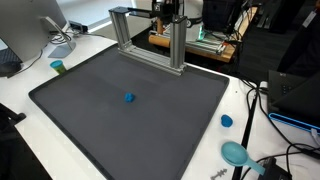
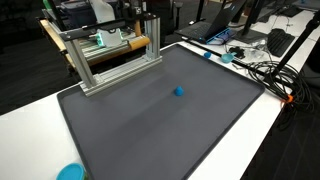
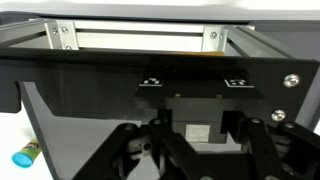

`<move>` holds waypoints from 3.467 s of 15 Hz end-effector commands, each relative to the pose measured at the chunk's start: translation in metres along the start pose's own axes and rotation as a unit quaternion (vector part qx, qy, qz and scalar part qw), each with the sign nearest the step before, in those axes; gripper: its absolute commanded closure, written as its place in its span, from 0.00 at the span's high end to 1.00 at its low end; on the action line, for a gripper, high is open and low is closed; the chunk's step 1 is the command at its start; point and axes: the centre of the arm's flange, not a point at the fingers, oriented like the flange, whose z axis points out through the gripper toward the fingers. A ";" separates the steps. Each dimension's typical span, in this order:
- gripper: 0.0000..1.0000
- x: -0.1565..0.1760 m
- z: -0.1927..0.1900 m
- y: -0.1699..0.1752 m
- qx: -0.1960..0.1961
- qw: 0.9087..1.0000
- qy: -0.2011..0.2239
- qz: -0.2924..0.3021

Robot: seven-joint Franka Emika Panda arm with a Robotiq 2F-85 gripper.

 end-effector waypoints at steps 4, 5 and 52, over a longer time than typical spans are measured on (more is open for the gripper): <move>0.33 0.002 0.002 -0.012 -0.002 1.000 0.001 -0.001; 0.33 0.004 0.004 -0.012 -0.006 1.000 -0.009 -0.001; 0.22 0.254 -0.052 -0.044 -0.020 0.997 -0.015 0.069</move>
